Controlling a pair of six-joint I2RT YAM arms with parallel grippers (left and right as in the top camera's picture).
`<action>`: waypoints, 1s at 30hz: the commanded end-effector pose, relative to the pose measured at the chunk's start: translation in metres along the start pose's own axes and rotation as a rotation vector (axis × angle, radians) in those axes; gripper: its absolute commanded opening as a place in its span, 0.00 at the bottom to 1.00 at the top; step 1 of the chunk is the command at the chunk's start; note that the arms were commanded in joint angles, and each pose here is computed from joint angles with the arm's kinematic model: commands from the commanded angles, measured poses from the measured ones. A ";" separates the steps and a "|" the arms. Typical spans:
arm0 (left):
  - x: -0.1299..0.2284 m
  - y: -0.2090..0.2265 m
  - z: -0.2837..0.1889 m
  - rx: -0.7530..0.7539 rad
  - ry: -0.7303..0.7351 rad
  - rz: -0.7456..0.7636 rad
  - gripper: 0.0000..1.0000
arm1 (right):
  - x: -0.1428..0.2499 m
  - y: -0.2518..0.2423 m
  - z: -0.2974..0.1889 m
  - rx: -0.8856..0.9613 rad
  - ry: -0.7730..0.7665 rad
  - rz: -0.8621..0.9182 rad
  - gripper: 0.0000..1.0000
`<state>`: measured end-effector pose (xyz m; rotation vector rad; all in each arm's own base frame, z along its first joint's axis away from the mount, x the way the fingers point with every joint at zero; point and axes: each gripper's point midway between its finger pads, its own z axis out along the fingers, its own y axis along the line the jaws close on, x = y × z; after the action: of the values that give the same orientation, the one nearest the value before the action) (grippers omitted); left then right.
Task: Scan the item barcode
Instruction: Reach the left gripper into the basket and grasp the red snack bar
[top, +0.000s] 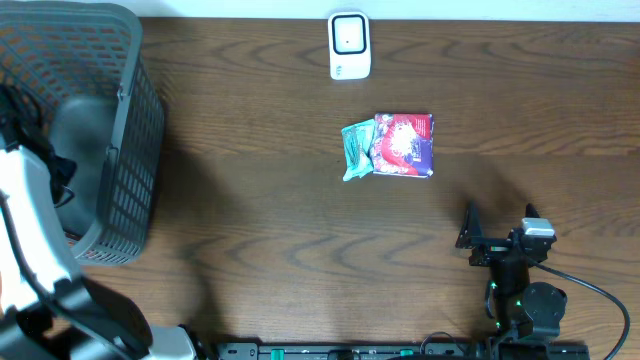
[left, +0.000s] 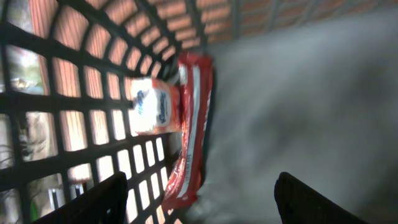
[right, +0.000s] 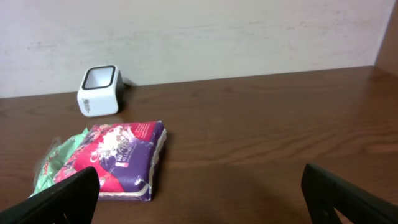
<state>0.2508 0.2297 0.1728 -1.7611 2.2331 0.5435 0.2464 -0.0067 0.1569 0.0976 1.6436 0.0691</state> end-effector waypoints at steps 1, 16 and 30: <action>0.017 0.004 0.029 -0.088 0.068 -0.013 0.75 | 0.000 -0.002 0.000 0.011 -0.001 -0.009 0.99; 0.071 0.008 0.125 -0.297 0.276 -0.027 0.78 | 0.000 -0.002 0.000 0.011 -0.001 -0.009 0.99; 0.040 -0.009 0.081 -0.170 0.245 -0.058 0.08 | 0.000 -0.002 0.000 0.011 -0.001 -0.009 0.99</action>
<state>0.2235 0.2190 0.0377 -2.1241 2.4587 0.6856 0.2464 -0.0067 0.1568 0.0976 1.6440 0.0691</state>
